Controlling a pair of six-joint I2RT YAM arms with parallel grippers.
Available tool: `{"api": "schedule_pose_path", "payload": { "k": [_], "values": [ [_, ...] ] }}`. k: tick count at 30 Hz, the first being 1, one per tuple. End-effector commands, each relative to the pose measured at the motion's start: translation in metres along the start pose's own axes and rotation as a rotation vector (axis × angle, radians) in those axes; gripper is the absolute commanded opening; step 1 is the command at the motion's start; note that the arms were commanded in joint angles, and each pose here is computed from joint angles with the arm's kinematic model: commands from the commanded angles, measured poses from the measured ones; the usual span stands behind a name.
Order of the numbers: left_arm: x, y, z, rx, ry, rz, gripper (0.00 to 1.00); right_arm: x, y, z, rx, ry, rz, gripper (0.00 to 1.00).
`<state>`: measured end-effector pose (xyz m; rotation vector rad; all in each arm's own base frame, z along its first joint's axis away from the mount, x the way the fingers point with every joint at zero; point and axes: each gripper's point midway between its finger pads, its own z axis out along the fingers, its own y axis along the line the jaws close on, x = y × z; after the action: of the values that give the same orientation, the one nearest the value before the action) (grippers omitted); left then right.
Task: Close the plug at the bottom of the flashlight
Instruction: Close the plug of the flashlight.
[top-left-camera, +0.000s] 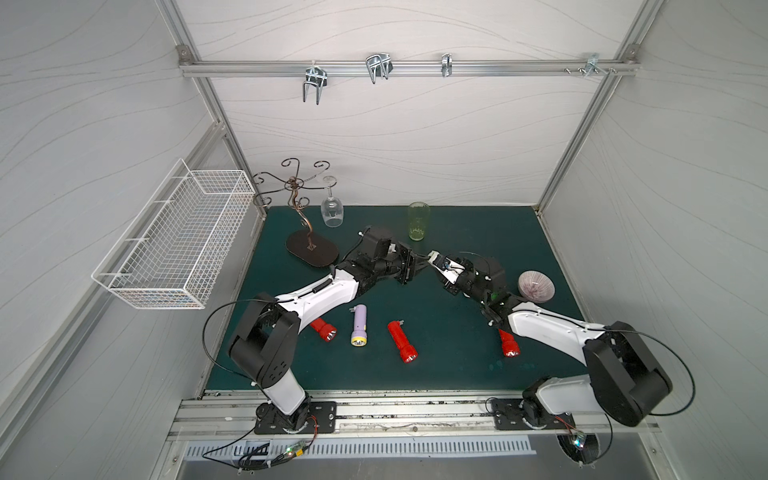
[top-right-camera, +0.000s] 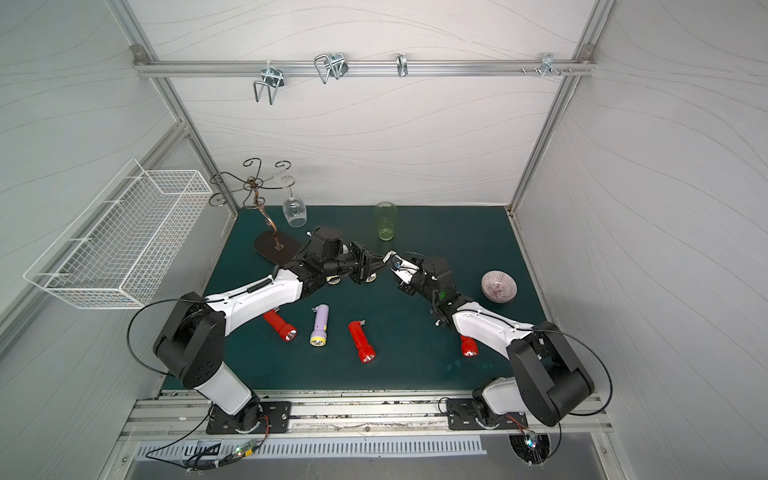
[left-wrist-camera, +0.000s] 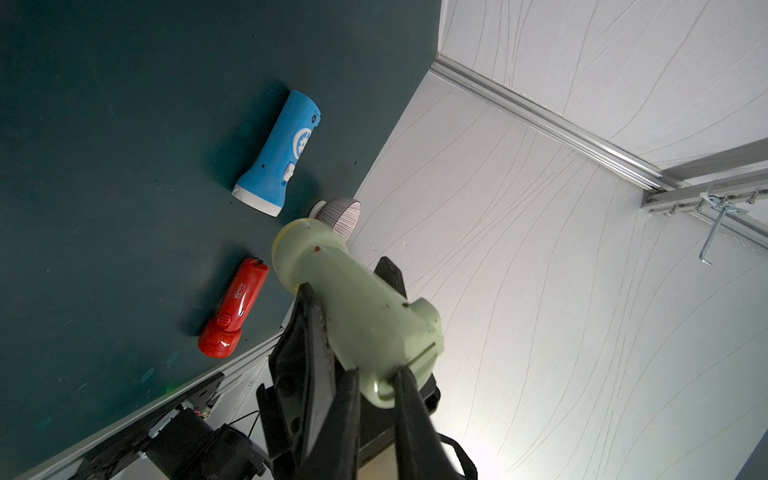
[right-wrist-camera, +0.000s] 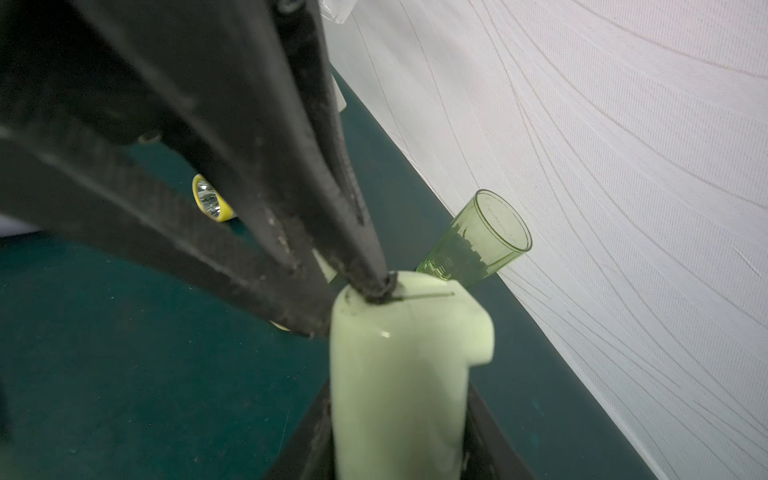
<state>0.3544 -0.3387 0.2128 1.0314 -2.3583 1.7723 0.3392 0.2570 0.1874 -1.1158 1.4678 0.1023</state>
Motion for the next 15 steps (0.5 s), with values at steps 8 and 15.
{"api": "schedule_pose_path", "payload": {
  "k": [8, 15],
  "values": [
    [-0.037, -0.012, -0.049, -0.035, -0.135, 0.322, 0.22, 0.005, 0.008, -0.002, -0.021, 0.077, 0.121, 0.00],
    [-0.057, 0.003, -0.078, -0.210, -0.252, 0.606, 0.25, 0.035, -0.007, 0.001, 0.061, 0.279, 0.362, 0.00]
  ]
}}
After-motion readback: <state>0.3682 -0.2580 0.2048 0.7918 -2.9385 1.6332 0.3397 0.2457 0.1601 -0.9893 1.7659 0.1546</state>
